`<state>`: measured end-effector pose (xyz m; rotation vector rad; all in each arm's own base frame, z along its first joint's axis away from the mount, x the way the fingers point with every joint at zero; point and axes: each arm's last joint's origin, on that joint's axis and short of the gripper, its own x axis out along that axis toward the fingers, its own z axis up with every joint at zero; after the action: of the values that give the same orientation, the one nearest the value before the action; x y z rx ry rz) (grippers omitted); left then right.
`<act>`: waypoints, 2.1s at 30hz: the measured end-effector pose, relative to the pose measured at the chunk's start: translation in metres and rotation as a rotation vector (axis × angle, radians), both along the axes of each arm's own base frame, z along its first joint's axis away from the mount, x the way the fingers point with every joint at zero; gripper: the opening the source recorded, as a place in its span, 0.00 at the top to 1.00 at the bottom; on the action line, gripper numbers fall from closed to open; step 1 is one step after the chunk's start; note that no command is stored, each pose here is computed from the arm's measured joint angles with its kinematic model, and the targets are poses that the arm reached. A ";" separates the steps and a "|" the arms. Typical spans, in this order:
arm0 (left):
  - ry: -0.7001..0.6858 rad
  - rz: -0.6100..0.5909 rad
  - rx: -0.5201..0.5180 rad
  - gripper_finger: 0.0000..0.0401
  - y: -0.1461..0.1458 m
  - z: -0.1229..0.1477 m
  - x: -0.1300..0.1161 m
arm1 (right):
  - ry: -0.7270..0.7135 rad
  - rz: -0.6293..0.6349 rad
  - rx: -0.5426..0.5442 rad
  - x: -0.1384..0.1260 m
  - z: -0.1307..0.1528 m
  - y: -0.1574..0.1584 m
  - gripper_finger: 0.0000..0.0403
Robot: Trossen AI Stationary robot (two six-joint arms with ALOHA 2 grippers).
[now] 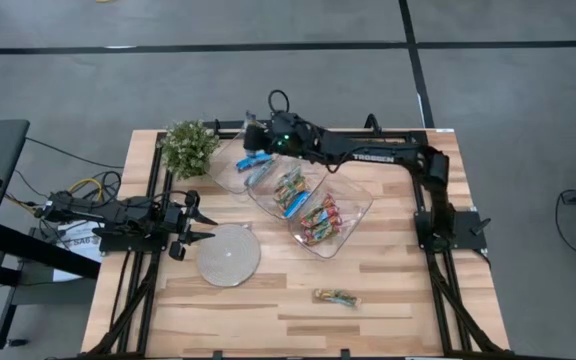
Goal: Pick and place Granola Bars by type
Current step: Put the blue granola bar into the top transparent bin
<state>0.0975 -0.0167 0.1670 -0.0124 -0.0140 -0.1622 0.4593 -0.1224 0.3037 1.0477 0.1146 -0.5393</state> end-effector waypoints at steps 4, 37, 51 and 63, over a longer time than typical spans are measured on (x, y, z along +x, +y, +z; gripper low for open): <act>0.000 0.000 0.000 0.66 0.000 0.000 0.000 | -0.092 -0.043 0.219 0.010 -0.015 -0.001 0.91; 0.000 0.000 0.000 0.66 0.000 0.000 0.000 | -0.006 -0.133 0.479 0.036 -0.089 -0.013 0.91; 0.000 0.000 0.000 0.66 0.000 0.000 0.000 | 0.008 -0.162 0.443 0.033 -0.089 -0.021 0.79; 0.000 0.000 0.000 0.66 0.000 0.000 0.000 | 0.002 -0.192 0.442 0.032 -0.090 -0.024 0.68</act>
<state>0.0975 -0.0168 0.1670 -0.0125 -0.0140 -0.1626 0.4914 -0.1466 0.2141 1.4986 0.1398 -0.7077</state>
